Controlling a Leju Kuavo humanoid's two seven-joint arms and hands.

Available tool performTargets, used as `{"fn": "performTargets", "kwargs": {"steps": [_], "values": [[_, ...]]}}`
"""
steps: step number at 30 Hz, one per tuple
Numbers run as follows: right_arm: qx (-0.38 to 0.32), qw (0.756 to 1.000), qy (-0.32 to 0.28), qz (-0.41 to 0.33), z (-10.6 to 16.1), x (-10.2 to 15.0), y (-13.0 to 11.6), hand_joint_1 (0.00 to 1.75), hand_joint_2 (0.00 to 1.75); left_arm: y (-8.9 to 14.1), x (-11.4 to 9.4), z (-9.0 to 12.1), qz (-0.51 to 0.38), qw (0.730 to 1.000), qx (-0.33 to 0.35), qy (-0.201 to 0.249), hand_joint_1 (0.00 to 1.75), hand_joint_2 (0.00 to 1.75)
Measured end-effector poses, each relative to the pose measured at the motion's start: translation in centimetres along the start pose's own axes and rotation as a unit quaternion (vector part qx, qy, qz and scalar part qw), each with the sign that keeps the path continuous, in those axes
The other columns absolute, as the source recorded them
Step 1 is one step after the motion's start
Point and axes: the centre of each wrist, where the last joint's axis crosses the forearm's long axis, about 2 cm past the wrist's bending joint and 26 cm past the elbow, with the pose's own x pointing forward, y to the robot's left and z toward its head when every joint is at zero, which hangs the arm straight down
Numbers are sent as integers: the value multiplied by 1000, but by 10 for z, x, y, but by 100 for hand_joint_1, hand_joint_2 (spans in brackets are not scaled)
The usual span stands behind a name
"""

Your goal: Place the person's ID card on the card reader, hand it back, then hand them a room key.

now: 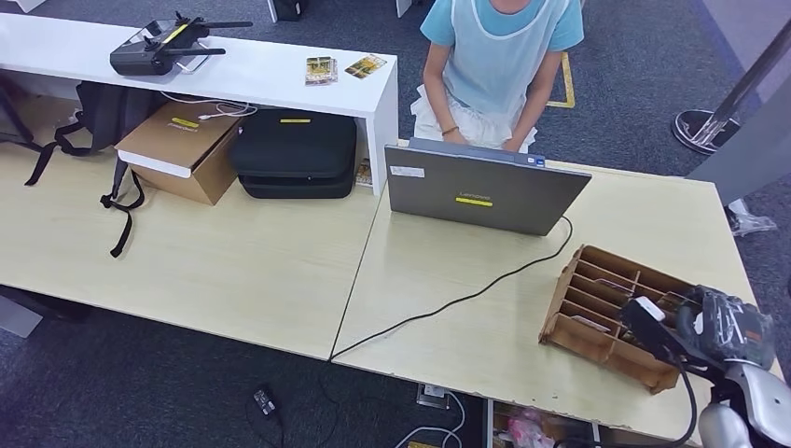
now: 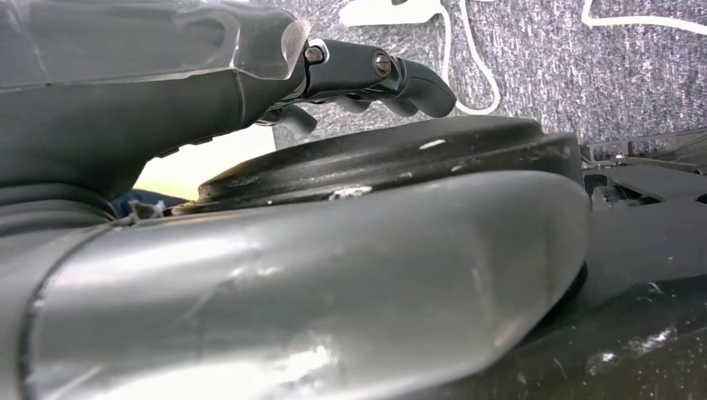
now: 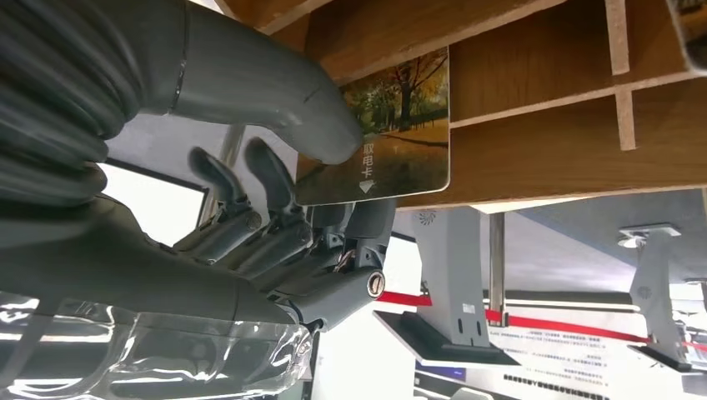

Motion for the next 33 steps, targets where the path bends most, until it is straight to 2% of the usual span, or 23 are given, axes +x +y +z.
{"fn": "performTargets", "kwargs": {"steps": [9, 14, 18, 25, 33], "values": [[-16, 1000, -5, -5, -1, -1, 2, 175, 175, 0, 0, 0, 13, 1000, -3, 2, 0, 0], [-70, 997, -32, -16, -5, 3, -3, 175, 175, 0, 1, 0, 17, 1000, -4, 3, 0, 0], [-126, 989, -69, -28, -10, 16, -11, 175, 175, 0, 1, 0, 18, 1000, -4, 3, 0, 0], [-203, 966, -151, -56, -41, 68, -42, 175, 175, 0, 1, 0, 15, 1000, -3, 2, 0, 0], [-223, 948, -218, -63, -97, 156, -101, 175, 175, 0, 2, 0, 7, 1000, -1, 0, 0, 0]]}}
